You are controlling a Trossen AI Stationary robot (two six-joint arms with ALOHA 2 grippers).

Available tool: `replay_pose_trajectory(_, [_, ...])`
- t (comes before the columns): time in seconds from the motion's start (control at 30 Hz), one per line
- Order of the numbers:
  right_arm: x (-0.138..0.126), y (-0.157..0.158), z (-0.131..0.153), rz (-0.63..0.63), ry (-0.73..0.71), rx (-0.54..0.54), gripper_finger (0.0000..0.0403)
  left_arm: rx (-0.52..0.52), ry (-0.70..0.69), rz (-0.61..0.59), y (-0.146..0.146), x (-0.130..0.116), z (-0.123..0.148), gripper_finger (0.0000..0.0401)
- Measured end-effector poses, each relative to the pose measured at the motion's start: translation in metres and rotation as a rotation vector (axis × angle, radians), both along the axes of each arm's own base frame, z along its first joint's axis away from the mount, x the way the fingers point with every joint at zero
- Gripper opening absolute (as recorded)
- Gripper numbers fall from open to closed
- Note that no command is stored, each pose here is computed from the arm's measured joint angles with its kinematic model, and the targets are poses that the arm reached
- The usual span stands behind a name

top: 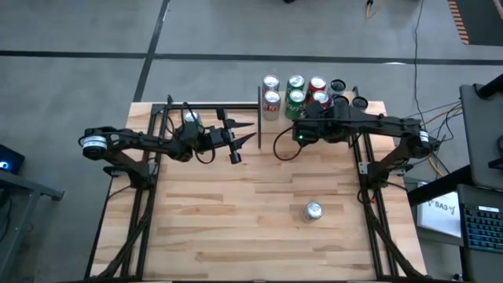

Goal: Place canned beverage on shelf
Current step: Put the orange soda can on the shelf aligned in front of the other orange soda can

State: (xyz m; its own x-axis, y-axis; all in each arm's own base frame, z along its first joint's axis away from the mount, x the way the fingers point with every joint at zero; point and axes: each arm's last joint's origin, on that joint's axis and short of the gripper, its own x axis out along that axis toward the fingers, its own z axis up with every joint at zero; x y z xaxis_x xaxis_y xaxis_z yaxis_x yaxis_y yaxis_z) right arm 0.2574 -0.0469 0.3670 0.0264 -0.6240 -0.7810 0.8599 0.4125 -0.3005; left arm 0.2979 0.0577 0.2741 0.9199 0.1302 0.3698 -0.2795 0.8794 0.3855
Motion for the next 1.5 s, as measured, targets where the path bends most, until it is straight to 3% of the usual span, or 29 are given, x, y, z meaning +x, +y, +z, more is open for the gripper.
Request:
replay_pose_trajectory(0.6, [-0.009,0.001,0.010,0.003,-0.043,0.012,0.0009,0.000,0.000,0.000,0.000,0.000,0.000,0.0121])
replay_pose_trajectory(0.87, [-0.005,-0.003,0.017,-0.026,-0.119,-0.080,0.0009,0.001,-0.007,0.000,0.000,0.000,0.001,0.0121])
replay_pose_trajectory(1.5, [-0.003,-0.018,0.011,-0.109,-0.147,-0.077,0.0009,0.005,-0.006,0.001,0.000,0.000,0.000,0.0121])
